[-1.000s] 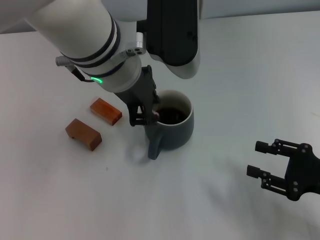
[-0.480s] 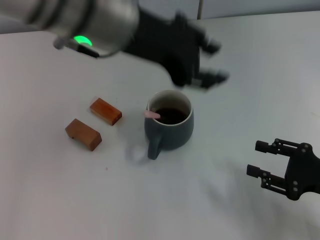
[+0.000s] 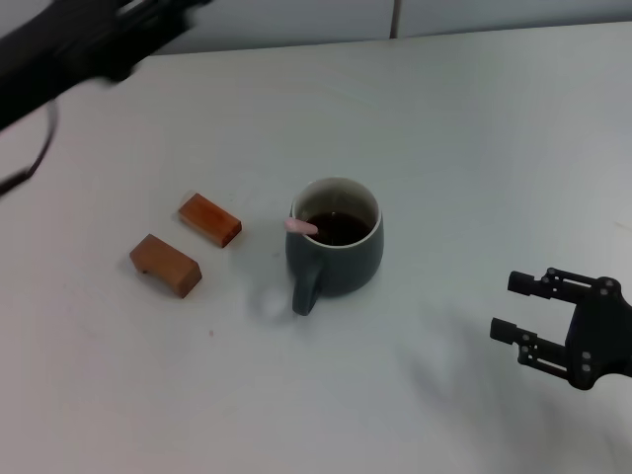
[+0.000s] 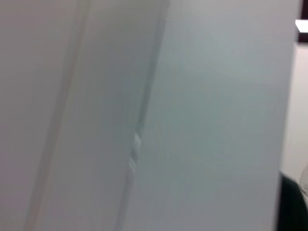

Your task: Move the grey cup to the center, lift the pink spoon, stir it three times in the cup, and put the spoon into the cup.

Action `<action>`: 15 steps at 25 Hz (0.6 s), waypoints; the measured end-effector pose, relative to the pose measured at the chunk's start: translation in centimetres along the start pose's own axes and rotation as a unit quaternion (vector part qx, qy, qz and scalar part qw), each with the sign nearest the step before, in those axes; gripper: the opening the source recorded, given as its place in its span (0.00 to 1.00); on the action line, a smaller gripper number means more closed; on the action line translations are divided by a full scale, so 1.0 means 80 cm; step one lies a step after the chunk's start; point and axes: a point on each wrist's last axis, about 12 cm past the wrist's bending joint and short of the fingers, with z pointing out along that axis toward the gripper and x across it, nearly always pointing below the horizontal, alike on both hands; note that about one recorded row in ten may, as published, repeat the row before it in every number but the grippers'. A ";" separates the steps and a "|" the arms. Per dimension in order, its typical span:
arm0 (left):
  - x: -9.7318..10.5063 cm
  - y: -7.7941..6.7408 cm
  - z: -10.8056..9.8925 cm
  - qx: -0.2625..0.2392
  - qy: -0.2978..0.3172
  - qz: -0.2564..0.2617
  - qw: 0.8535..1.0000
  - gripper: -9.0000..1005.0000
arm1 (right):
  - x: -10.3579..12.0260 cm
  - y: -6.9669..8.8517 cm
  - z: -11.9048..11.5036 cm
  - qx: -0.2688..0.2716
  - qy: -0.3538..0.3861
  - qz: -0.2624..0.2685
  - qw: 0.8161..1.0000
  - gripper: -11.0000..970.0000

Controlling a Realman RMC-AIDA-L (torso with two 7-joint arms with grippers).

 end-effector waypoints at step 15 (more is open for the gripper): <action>0.169 -0.084 -0.150 -0.111 0.061 0.132 0.983 0.81 | 0.002 0.000 -0.004 0.015 -0.001 0.002 1.000 0.63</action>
